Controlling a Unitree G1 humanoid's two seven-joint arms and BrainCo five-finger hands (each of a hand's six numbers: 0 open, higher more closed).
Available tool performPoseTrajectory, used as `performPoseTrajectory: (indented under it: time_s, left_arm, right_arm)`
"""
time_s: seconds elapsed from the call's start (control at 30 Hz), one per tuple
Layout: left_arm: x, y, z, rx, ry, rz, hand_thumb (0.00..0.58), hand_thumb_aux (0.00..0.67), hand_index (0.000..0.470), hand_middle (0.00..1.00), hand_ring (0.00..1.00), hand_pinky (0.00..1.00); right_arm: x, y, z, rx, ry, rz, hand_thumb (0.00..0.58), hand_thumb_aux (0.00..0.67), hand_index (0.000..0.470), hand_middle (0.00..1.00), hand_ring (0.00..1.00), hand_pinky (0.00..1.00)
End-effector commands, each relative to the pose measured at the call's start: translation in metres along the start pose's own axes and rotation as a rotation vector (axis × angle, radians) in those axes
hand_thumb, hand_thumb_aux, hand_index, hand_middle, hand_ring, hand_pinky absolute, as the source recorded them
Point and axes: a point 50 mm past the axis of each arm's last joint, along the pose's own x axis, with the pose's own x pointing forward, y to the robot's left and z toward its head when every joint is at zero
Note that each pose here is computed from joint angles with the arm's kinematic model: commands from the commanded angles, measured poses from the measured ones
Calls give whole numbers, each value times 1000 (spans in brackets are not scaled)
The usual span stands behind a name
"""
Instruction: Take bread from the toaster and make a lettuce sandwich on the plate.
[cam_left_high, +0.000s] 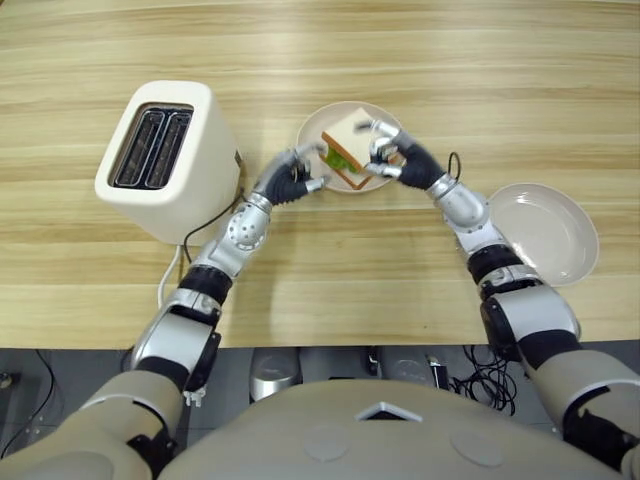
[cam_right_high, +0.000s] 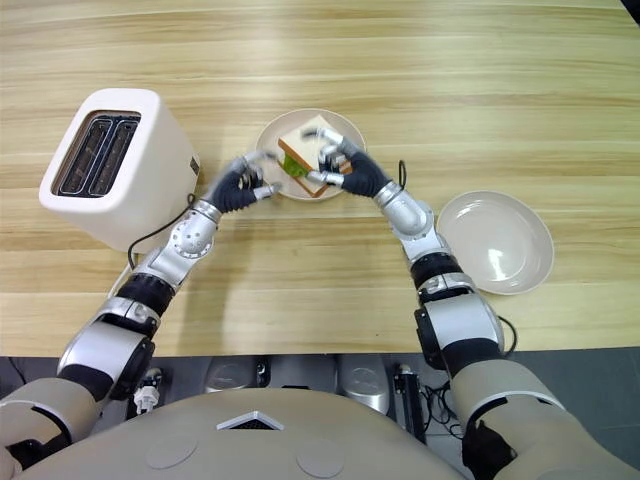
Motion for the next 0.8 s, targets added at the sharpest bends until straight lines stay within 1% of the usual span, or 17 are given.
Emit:
performPoseTrajectory:
  time_s: [0.03,0.1,0.13,0.23,0.37,0.53,0.8]
  left_arm:
    - [-13,8,14,-128,-53,146,0,0,0,0,0,0]
    - [-15,9,18,-174,-67,192,0,0,0,0,0,0]
    - [-16,10,19,-150,-80,202,0,0,0,0,0,0]
    - [-17,14,20,-164,-100,251,0,0,0,0,0,0]
    - [-21,17,15,-209,-81,315,0,0,0,0,0,0]
    - [-26,16,13,-233,-69,331,0,0,0,0,0,0]
    - [-29,15,14,-244,-63,339,0,0,0,0,0,0]
  right_arm:
    - [-11,-2,6,126,-74,-177,0,0,0,0,0,0]
    - [-14,-6,6,154,-81,-278,0,0,0,0,0,0]
    - [-15,-8,4,155,-64,-322,0,0,0,0,0,0]
    - [-17,-9,-1,165,-25,-383,0,0,0,0,0,0]
    - [-20,-1,-5,139,11,-358,0,0,0,0,0,0]
    - [-21,-5,-4,143,9,-395,0,0,0,0,0,0]
    - [-21,-3,-2,127,2,-388,0,0,0,0,0,0]
